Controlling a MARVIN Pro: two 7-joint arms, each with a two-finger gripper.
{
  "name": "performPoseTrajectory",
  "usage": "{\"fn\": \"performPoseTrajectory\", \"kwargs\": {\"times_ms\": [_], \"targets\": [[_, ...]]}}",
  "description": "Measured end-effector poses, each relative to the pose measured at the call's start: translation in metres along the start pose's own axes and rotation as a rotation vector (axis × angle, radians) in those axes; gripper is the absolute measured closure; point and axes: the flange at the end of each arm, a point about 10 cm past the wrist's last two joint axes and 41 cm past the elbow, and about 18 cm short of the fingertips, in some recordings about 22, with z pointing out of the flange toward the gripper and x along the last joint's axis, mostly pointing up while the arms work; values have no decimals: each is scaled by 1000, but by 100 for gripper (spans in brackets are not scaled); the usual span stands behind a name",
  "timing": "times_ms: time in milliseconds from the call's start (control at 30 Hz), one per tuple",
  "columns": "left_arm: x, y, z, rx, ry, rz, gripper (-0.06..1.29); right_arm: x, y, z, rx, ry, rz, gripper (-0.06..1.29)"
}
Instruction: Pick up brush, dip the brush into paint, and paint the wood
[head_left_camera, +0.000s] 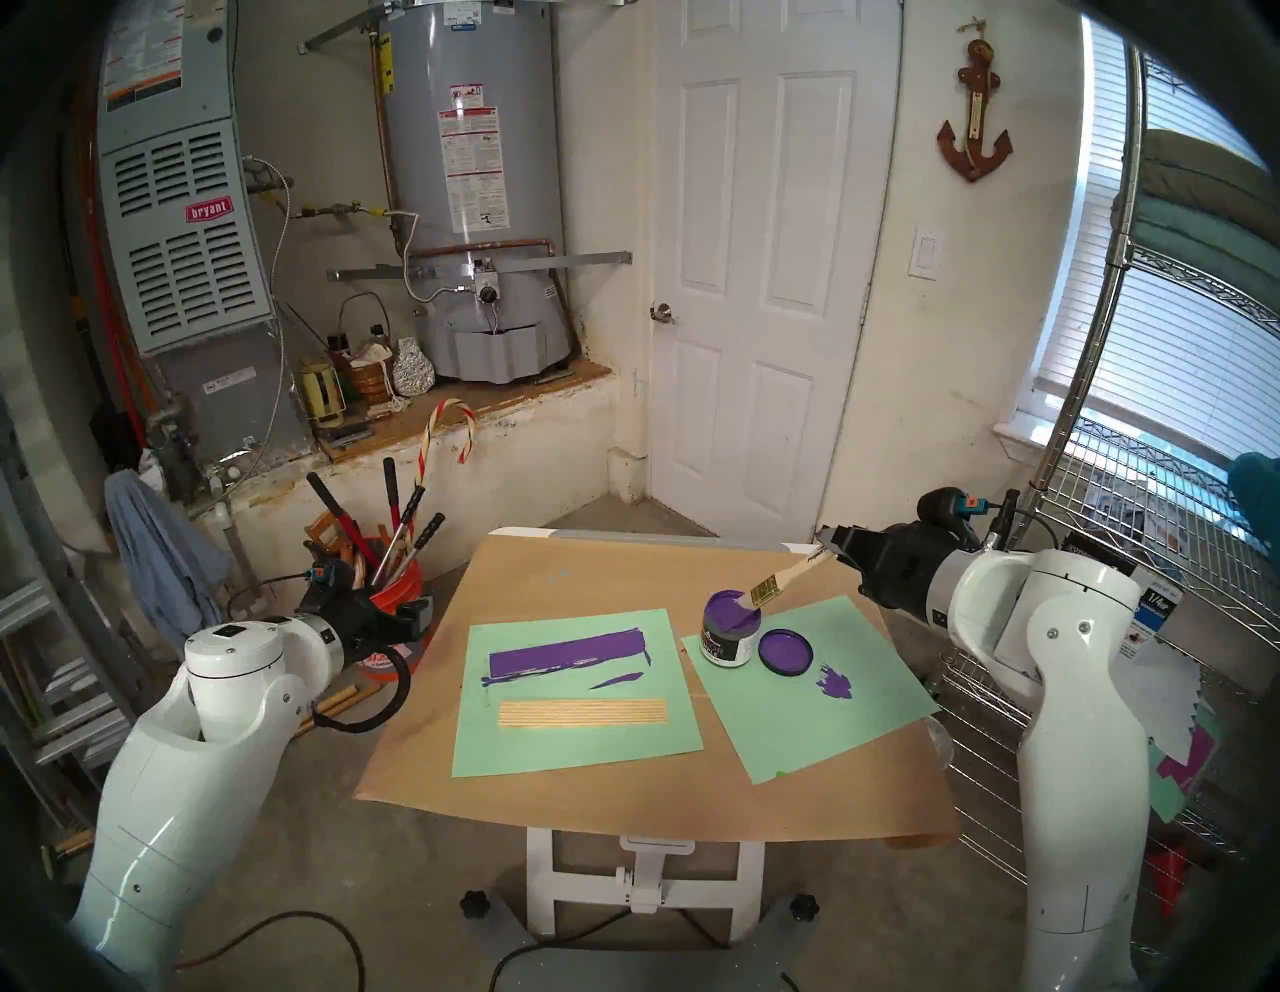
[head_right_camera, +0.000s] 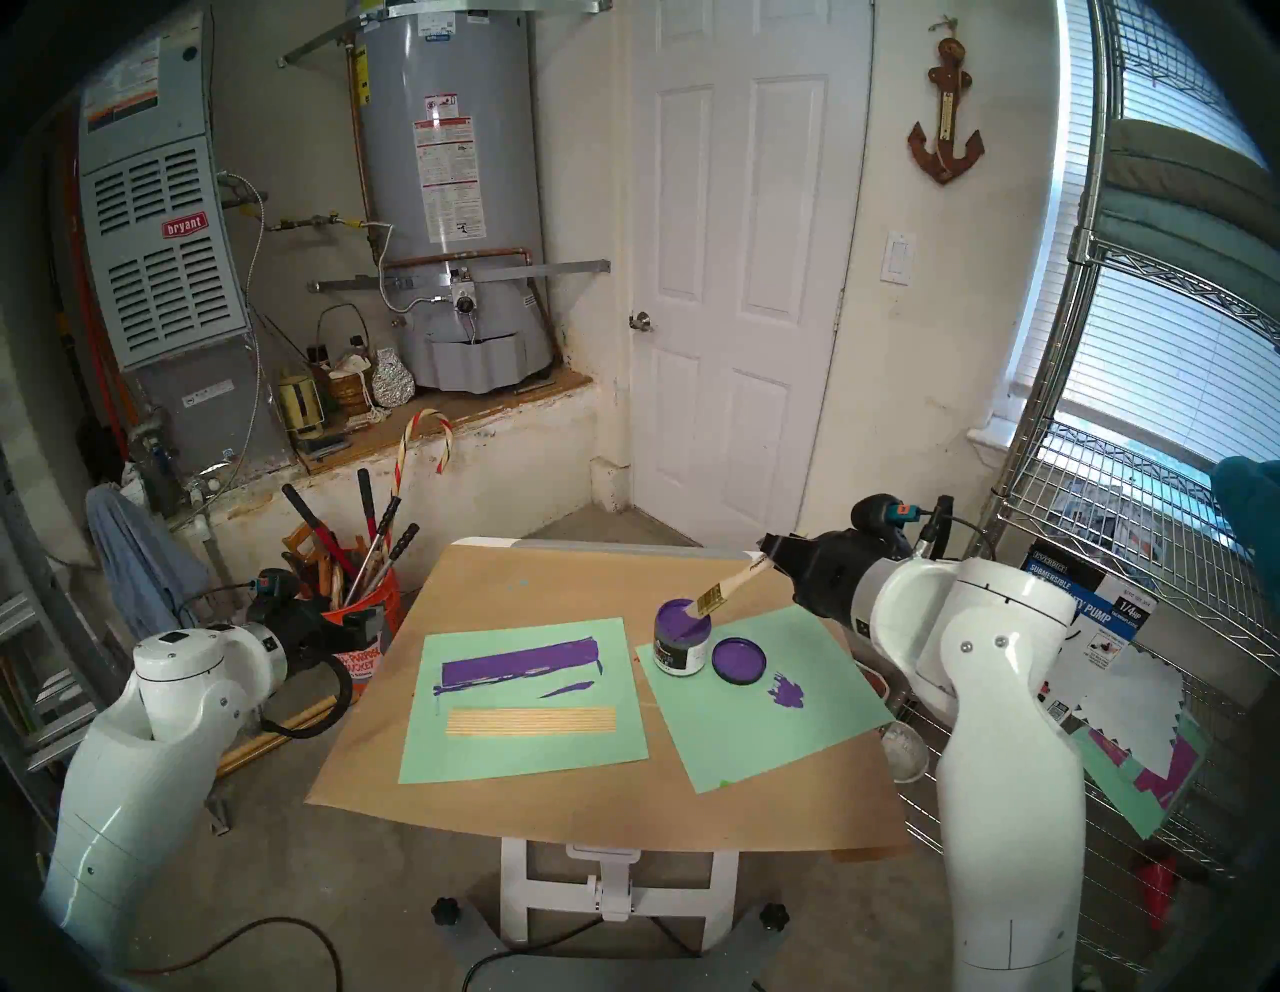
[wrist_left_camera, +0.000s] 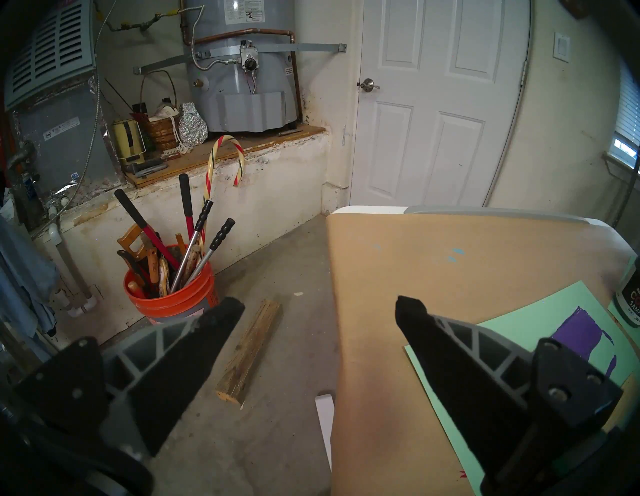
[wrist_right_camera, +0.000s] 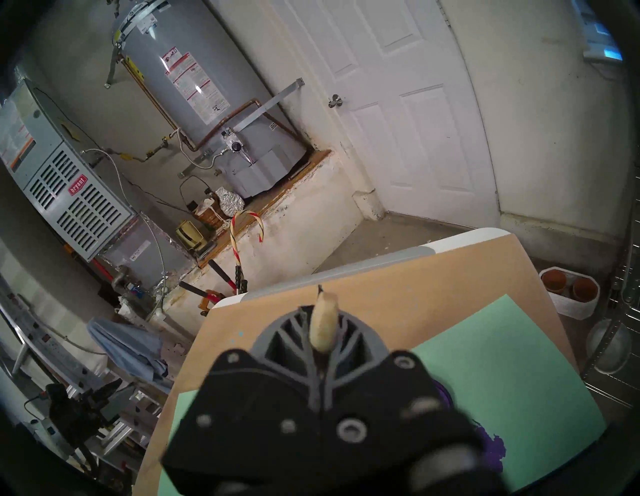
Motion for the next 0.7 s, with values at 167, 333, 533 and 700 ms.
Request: {"fn": "performPoseTrajectory", "kwargs": {"times_ms": [167,333,533,700], "targets": [[0,0,0,0,0,0,-2,3,1,3,-21,9,-8,125],[0,0,0,0,0,0,-2,4,4,6,-50,13,-14,125],[0,0,0,0,0,0,-2,3,5,10,-62,9,-13,125],[0,0,0,0,0,0,-2,1,4,11,-52,5,-15,125]]}}
